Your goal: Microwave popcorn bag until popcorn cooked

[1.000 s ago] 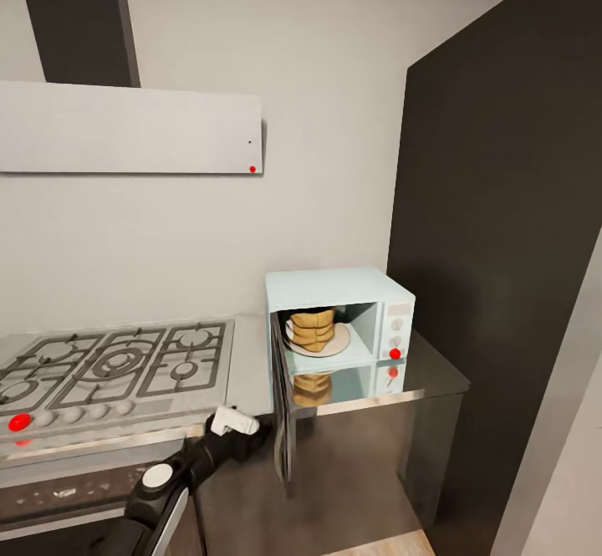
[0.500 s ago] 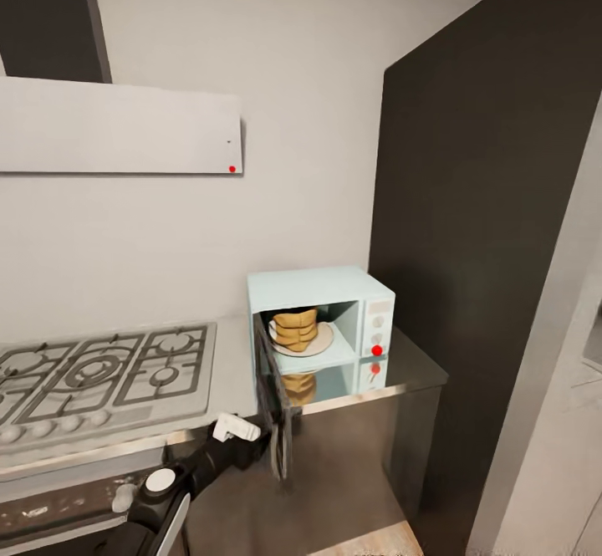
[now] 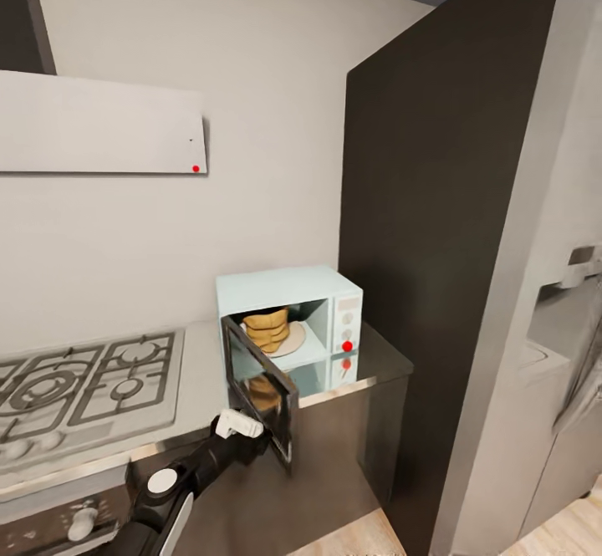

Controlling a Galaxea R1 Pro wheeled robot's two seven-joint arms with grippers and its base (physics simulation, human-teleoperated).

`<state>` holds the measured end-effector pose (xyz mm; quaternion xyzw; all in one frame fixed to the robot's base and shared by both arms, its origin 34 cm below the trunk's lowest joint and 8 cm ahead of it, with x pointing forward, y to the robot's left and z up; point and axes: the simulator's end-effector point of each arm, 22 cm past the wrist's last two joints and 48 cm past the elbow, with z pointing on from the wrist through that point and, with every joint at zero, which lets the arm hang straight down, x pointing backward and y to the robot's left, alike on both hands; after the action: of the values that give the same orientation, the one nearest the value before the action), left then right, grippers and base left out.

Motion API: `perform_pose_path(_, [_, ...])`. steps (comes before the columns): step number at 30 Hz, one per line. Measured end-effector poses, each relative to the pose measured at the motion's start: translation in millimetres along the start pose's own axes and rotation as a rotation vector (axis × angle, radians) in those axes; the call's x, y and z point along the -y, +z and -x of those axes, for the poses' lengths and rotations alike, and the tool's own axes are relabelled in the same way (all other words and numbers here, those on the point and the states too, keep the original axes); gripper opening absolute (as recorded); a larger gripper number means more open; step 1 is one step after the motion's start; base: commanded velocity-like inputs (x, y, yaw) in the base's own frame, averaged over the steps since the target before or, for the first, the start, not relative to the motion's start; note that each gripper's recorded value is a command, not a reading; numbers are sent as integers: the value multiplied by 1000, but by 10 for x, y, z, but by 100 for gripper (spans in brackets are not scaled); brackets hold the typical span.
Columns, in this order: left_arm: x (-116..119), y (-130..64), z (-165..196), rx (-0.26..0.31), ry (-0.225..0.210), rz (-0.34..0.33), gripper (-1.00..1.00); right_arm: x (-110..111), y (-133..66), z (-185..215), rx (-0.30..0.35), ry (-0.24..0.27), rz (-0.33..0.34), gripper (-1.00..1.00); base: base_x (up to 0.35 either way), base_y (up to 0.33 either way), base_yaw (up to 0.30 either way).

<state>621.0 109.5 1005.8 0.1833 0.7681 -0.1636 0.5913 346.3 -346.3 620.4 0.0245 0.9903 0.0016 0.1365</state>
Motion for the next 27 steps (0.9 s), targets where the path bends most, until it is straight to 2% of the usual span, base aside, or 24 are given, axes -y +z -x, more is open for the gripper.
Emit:
perform_pose_path(5, [97, 42, 21, 6, -12, -6, 100, 2, 0, -5, -1, 0, 0, 100, 0, 0, -242])
perform_pose_path(10, [-8, 19, 68, 17, -8, 22, 100, 14, -1, -5, 2, 1, -2, 100, 0, 0, -242])
perform_pose_path(15, [-119, 31, 160, 32, -11, 42, 100, -7, 11, -184, 0, -2, 1, 100, 0, 0, -245])
perform_pose_path(18, [-167, 99, 335, 58, -13, 44, 100, -11, 14, -306, 8, 0, 1, 100, 0, 0, -269])
perform_pose_path(19, [-105, 163, 373, 61, -19, 32, 100, 11, 12, -363, 10, 33, -3, 100, 0, 0, -285])
perform_pose_path(20, [83, 226, 380, 57, -17, -5, 100, 34, 9, -371, 17, 73, -6, 100, 0, 0, -287])
perform_pose_path(21, [120, 251, 390, 58, -20, -9, 100, 55, 6, -371, 24, 110, -9, 100, 0, 0, -288])
perform_pose_path(23, [120, 259, 392, 58, -22, -6, 100, 63, 5, -372, 26, 121, -10, 100, 0, 0, -288])
perform_pose_path(25, [47, 260, 390, 57, -23, 27, 100, 60, 6, -367, 28, 124, -10, 100, 0, 0, -288])
perform_pose_path(27, [-131, 250, 388, 57, -28, 109, 100, 57, 6, -366, 29, 125, -10, 100, 0, 0, -289])
